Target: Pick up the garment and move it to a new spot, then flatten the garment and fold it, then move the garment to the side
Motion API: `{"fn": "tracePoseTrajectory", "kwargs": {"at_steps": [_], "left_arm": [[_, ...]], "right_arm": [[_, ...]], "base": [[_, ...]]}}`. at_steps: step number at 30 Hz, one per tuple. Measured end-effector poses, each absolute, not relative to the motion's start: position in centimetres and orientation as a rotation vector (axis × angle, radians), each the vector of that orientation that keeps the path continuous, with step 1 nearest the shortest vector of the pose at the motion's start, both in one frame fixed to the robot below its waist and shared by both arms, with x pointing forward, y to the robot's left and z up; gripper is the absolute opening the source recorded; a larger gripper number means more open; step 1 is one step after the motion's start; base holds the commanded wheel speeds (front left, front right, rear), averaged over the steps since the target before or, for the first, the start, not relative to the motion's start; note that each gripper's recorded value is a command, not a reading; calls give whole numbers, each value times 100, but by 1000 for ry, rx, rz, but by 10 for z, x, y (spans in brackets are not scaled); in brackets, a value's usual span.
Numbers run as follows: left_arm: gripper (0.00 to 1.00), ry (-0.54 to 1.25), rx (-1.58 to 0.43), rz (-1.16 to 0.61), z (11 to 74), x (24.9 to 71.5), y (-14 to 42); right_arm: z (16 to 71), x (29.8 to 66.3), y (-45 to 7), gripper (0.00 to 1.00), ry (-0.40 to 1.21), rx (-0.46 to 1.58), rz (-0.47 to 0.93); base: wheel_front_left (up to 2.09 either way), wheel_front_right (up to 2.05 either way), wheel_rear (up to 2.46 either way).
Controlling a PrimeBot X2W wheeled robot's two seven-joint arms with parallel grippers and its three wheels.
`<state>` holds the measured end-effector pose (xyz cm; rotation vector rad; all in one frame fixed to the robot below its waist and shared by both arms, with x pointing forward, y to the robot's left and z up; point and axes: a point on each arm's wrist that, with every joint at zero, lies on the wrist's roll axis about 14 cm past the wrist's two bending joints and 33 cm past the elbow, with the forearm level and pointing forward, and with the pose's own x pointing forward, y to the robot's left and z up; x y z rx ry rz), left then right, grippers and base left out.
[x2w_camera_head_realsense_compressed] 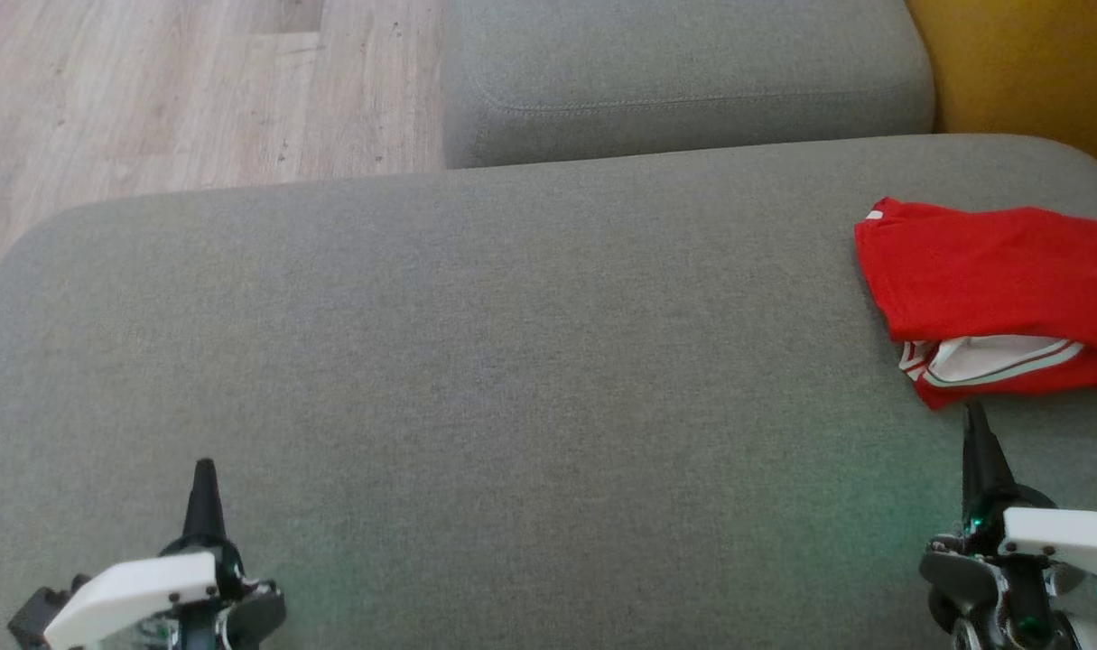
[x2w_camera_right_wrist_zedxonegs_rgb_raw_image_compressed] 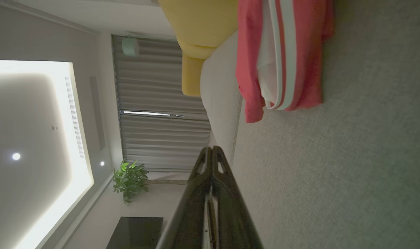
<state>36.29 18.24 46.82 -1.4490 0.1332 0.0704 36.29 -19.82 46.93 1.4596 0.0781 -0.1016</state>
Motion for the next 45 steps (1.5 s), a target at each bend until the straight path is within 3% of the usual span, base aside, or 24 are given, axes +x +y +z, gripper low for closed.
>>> {"fn": "tracePoseTrajectory", "kwargs": {"at_steps": [11, 45], "left_arm": [[0, 102, -1573, 66, 473, 371, 188], [0, 96, -1582, 49, 478, 375, 187]], "right_arm": [[479, 374, -203, 0, 42, 1586, -89], [479, 373, -205, 0, 42, 1588, -89]], "base": [[0, 0, 0], [0, 0, 0]]}}
